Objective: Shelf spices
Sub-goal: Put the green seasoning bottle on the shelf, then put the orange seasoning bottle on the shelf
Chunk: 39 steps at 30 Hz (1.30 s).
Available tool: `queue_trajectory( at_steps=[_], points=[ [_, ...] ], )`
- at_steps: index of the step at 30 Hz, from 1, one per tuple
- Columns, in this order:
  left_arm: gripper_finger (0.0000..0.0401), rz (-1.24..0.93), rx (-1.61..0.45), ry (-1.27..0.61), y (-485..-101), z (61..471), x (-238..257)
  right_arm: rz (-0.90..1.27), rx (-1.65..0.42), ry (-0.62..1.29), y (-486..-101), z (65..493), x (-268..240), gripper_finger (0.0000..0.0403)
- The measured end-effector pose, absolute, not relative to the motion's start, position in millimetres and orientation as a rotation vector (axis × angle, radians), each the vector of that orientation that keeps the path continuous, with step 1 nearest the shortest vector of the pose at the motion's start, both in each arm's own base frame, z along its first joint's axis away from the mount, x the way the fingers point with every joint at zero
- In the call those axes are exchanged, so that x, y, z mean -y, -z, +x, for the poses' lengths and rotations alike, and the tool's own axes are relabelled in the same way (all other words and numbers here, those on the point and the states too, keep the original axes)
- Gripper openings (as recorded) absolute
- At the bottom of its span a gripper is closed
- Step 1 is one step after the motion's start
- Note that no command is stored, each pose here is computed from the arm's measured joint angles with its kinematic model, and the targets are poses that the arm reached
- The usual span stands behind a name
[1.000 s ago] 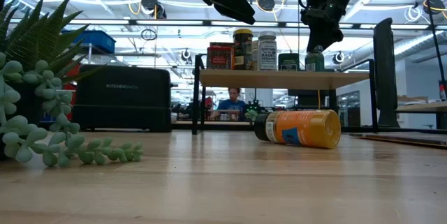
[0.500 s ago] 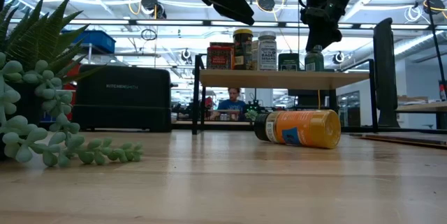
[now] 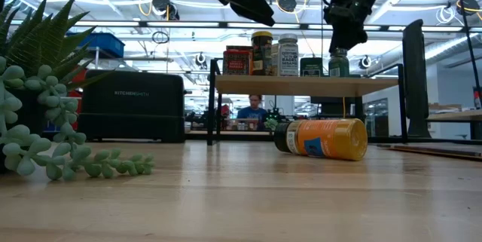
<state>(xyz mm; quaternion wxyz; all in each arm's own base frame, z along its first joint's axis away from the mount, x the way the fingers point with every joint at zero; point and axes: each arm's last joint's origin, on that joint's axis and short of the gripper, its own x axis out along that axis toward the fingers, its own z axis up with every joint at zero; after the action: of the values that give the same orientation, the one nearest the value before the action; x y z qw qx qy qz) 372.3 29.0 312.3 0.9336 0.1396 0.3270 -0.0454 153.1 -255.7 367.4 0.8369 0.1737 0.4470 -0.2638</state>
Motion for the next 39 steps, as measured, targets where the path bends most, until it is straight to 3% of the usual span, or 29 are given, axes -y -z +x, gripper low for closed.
queue_trajectory(
  at_steps=[19,39],
  points=[
    [0.0345,0.285,-0.672,0.093,-312.0,372.0,-29.1,0.244,-0.774,0.627,-442.0,145.7,242.5,0.0238],
    [0.0345,0.285,-0.671,0.092,-312.2,372.1,-29.1,0.258,-0.846,0.478,-454.6,161.5,205.9,0.0238]
  ],
)
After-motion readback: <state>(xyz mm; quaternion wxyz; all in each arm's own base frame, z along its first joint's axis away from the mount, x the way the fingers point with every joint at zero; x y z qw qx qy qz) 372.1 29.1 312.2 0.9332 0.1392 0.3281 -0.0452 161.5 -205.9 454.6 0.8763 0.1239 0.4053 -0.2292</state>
